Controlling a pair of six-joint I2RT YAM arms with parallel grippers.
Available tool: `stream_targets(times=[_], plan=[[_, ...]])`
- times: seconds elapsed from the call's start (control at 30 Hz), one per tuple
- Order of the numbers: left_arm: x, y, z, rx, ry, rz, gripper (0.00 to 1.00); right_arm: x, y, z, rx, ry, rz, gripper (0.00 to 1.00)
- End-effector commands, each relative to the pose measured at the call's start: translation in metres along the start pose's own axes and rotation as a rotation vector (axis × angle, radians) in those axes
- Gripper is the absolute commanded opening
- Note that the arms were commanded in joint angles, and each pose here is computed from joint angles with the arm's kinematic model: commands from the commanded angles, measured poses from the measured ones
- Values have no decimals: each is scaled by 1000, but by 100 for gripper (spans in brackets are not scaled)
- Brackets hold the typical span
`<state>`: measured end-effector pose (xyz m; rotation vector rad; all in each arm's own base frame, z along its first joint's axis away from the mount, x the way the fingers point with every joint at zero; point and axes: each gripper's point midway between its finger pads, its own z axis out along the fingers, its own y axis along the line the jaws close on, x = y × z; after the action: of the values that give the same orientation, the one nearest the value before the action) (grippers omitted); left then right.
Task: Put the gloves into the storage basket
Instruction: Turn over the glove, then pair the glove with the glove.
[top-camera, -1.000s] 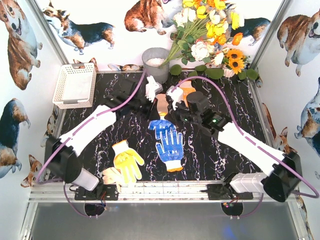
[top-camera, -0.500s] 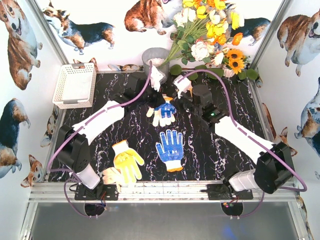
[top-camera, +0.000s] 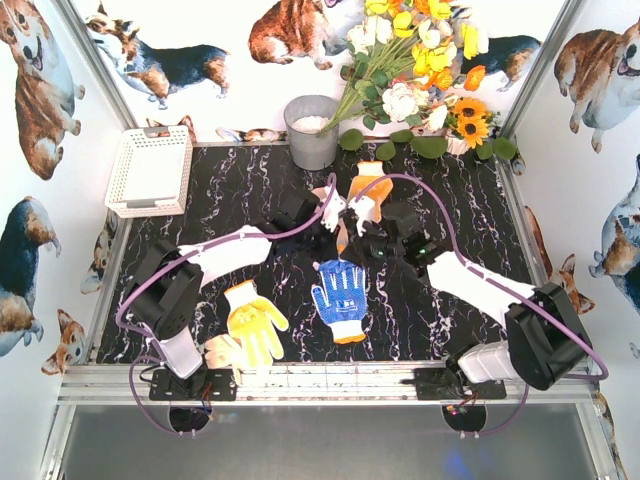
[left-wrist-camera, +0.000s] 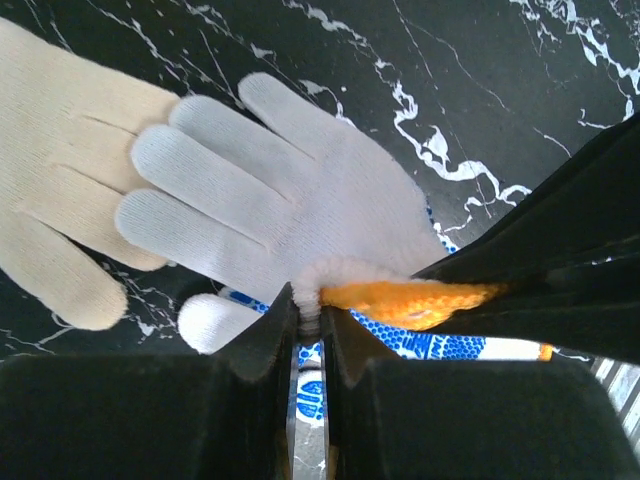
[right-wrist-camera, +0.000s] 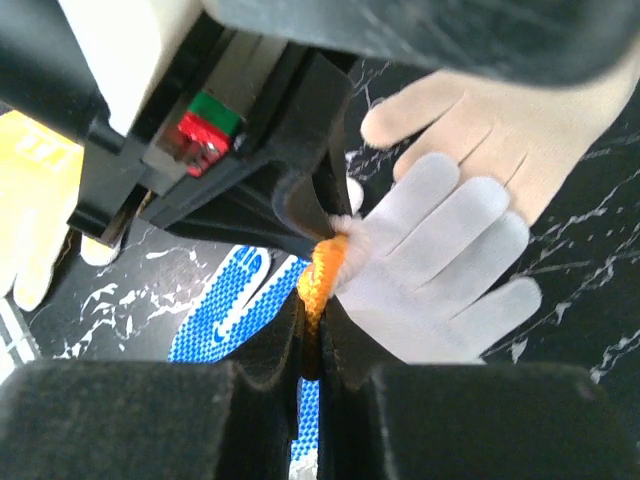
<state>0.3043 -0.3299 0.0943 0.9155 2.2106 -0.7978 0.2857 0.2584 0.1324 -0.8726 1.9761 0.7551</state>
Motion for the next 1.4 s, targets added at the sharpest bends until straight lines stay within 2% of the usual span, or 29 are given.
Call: stream_targets(times=[0.0, 0.33, 0.43, 0.5, 0.57, 0.67, 0.8, 0.93, 1.0, 1.03, 1.13, 1.23, 1.37], plan=[[12, -3, 0, 1, 3, -33, 0, -21, 24, -13, -66, -89, 47, 0], [40, -27, -6, 44, 44, -90, 0, 12, 44, -14, -53, -42, 170, 3], [51, -36, -6, 80, 69, -109, 0, 19, 42, -18, -14, -20, 241, 7], [57, -43, -5, 106, 85, -119, 0, 24, 42, -21, 1, -13, 288, 15], [62, -48, -4, 114, 95, -131, 17, 28, 45, -22, -3, -8, 341, 24], [49, -57, -16, 133, 28, -149, 39, 27, 53, -27, -29, -7, 388, 42], [26, -70, -36, 155, -57, -192, 62, 8, 69, -43, -86, -57, 422, 54], [4, -80, -59, 161, -154, -282, 71, -12, 75, -60, -92, -157, 518, 63], [1, -68, -64, 77, -198, -396, 75, -6, 63, -63, -7, -165, 631, 63], [8, -54, -62, -4, -197, -503, 75, 8, 51, -63, 73, -122, 710, 63], [21, -39, -51, -69, -188, -667, 74, 29, 36, -61, 159, -47, 859, 63], [30, -35, -39, -59, -206, -752, 67, 55, 19, -57, 263, 0, 979, 61], [44, -27, -23, -88, -150, -800, 63, 78, 13, -46, 280, 29, 1091, 56]])
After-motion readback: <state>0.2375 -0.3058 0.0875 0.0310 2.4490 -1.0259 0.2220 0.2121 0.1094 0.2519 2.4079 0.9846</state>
